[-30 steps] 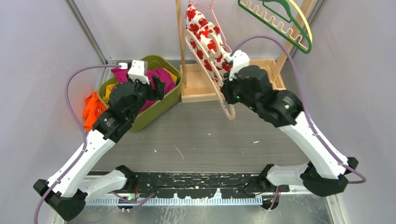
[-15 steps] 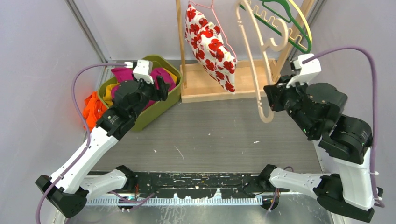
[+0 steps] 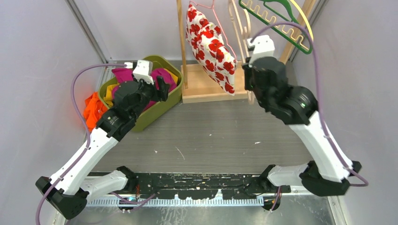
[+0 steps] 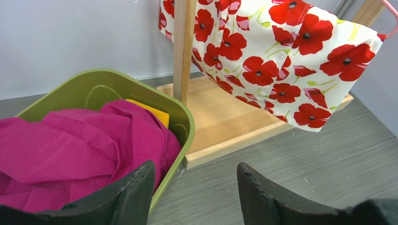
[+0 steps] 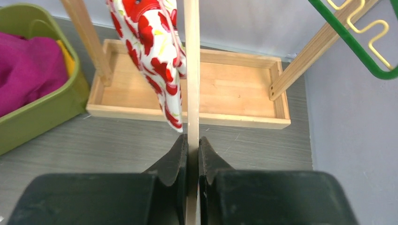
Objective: Remove the skirt from the hanger
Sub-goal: Pick up the hanger at the center of the board, then place the hanger at the clothesline.
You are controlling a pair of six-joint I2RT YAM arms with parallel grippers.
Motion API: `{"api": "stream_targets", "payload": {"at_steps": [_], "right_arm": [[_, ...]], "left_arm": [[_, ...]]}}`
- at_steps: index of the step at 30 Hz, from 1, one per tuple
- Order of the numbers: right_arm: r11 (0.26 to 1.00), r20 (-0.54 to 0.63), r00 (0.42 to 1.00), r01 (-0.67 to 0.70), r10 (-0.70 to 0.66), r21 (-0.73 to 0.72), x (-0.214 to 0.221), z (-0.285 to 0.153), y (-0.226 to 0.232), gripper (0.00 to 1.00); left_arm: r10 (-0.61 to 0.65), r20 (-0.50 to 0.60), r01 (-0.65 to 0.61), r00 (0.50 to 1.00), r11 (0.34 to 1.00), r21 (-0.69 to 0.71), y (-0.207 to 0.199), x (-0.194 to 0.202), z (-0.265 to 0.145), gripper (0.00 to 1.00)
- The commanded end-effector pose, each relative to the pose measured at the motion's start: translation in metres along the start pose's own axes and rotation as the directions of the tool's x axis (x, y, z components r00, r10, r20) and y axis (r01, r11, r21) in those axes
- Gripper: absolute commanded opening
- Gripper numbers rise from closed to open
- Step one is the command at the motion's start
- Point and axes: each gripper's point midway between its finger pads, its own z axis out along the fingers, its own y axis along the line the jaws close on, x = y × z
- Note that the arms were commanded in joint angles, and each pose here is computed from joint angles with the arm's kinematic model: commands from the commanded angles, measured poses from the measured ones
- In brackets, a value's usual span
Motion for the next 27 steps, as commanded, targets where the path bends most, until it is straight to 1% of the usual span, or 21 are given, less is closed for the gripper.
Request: {"api": "stream_targets", "payload": {"at_steps": [1, 8, 14, 19, 22, 27], "right_arm": [[0.994, 0.101, 0.992, -0.08, 0.073, 0.07, -0.037, 0.023, -0.016, 0.0], [0.993, 0.117, 0.99, -0.086, 0.076, 0.084, -0.058, 0.064, -0.024, 0.0], [0.994, 0.126, 0.986, -0.112, 0.111, 0.0, -0.08, 0.104, -0.017, 0.0], [0.989, 0.076, 0.987, -0.134, 0.139, -0.069, -0.081, 0.147, -0.011, 0.0], [0.981, 0.069, 0.983, -0.162, 0.17, -0.103, -0.084, 0.164, -0.017, 0.0], [0.963, 0.092, 0.967, -0.22, 0.236, -0.153, -0.095, 0.182, -0.033, 0.0]], "left_arm": [[-0.006, 0.122, 0.007, 0.992, 1.0, -0.013, 0.004, -0.042, -0.016, 0.64], [-0.001, 0.127, 0.005, 0.992, 1.0, -0.029, 0.007, -0.043, -0.019, 0.64], [0.002, 0.124, 0.003, 0.992, 0.999, -0.041, 0.009, -0.042, -0.018, 0.64], [0.01, 0.127, -0.002, 0.992, 0.998, -0.06, 0.013, -0.042, -0.021, 0.64], [0.015, 0.132, -0.006, 0.991, 0.997, -0.072, 0.016, -0.044, -0.023, 0.65], [0.028, 0.134, -0.016, 0.991, 0.996, -0.091, 0.019, -0.047, -0.022, 0.65]]}}
